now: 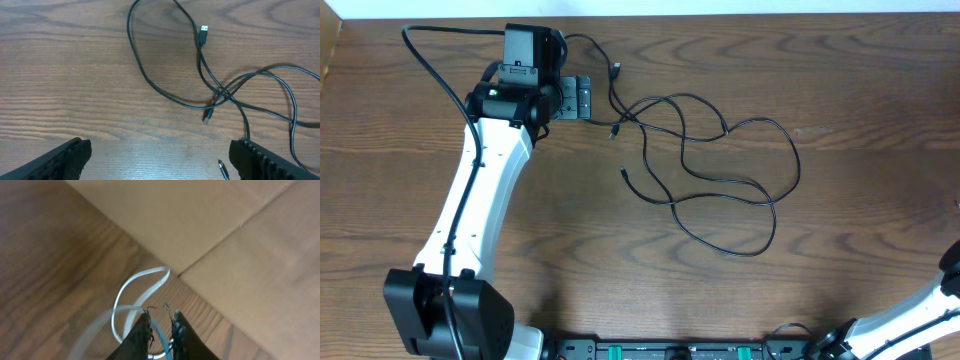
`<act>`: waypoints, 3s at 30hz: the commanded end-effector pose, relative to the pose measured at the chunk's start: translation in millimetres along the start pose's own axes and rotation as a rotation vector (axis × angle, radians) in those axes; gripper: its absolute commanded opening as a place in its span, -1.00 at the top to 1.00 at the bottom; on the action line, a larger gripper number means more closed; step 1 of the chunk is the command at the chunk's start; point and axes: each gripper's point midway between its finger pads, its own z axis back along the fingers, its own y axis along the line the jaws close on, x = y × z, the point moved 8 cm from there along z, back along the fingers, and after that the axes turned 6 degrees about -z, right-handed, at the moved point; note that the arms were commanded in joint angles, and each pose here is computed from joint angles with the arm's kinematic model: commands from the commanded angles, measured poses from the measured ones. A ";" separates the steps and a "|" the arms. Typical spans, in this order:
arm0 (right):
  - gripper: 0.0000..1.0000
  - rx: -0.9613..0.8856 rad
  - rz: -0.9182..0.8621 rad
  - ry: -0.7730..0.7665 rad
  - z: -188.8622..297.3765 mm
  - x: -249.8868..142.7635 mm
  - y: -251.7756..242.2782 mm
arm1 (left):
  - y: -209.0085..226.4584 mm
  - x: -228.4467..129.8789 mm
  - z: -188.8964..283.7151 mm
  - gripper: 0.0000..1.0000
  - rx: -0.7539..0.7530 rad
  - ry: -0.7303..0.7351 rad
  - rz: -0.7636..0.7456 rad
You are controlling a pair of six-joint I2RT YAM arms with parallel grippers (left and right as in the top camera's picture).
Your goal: Untangle cables
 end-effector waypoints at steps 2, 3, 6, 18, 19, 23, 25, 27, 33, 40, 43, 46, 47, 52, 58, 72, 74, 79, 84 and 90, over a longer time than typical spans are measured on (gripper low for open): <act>0.35 0.048 -0.105 0.063 -12.4 -11.7 -11.6 | 0.5 -0.9 -2.2 -0.86 0.006 0.007 0.002; 0.14 0.052 -0.126 0.071 -13.0 -12.7 -14.0 | 0.5 -0.9 -2.2 -0.86 0.006 0.007 0.002; -0.99 0.095 -0.153 0.114 -13.9 -19.0 -17.6 | 0.5 -0.9 -2.2 -0.86 0.006 0.007 0.002; -0.98 0.619 -0.156 0.241 8.2 -31.5 29.5 | 0.5 -0.9 -2.2 -0.86 0.006 0.007 0.002; -0.98 0.655 -0.155 0.238 11.3 -30.1 34.1 | 0.5 -0.9 -2.2 -0.86 0.006 0.007 0.002; -0.99 0.724 -0.121 0.217 25.6 -24.2 54.6 | 0.5 -0.9 -2.2 -0.86 0.006 0.007 0.002; -0.99 0.757 -0.058 0.192 36.0 -21.3 68.5 | 0.5 -0.9 -2.2 -0.86 0.006 0.007 0.002; -0.99 0.788 0.004 0.171 47.3 -19.5 83.5 | 0.5 -0.9 -2.2 -0.86 0.006 0.007 0.002; -0.99 1.023 0.102 0.149 84.8 -21.0 133.3 | 0.5 -0.9 -2.2 -0.86 0.006 0.007 0.002; -0.99 1.239 0.291 0.164 134.9 -45.2 196.8 | 0.5 -0.9 -2.2 -0.86 0.006 0.007 0.002; -0.98 1.290 0.387 0.201 156.6 -63.7 219.2 | 0.5 -0.9 -2.2 -0.86 0.006 0.007 0.002; -0.99 1.331 0.440 0.292 179.9 -85.9 238.0 | 0.5 -0.9 -2.2 -0.86 0.006 0.007 0.002; -0.99 1.342 0.469 0.340 190.3 -97.1 244.4 | 0.5 -0.9 -2.2 -0.86 0.006 0.007 0.002; -0.98 1.405 0.717 0.429 233.4 -143.3 264.4 | 0.5 -0.9 -2.2 -0.86 0.006 0.007 0.002; -0.80 1.296 0.894 0.521 261.4 -179.9 273.1 | 0.5 -0.9 -2.2 -0.86 0.006 0.007 0.002; -0.96 1.257 1.274 0.676 292.9 -251.3 254.3 | 0.5 -0.9 -2.2 -0.86 0.006 0.007 0.002; -0.99 1.259 1.299 0.698 291.5 -260.3 250.0 | 0.7 -0.9 -2.2 -0.86 0.006 0.007 0.002; -0.99 1.269 1.350 0.746 285.9 -283.5 238.4 | 0.5 -0.9 -2.2 -0.86 0.006 0.007 0.002; -0.75 1.303 1.335 0.703 280.2 -294.8 242.8 | 0.5 -0.9 -2.2 -0.86 0.006 0.007 0.002; 0.08 1.316 1.291 0.613 273.1 -297.1 254.6 | 0.5 -0.9 -2.2 -0.86 0.006 0.007 0.002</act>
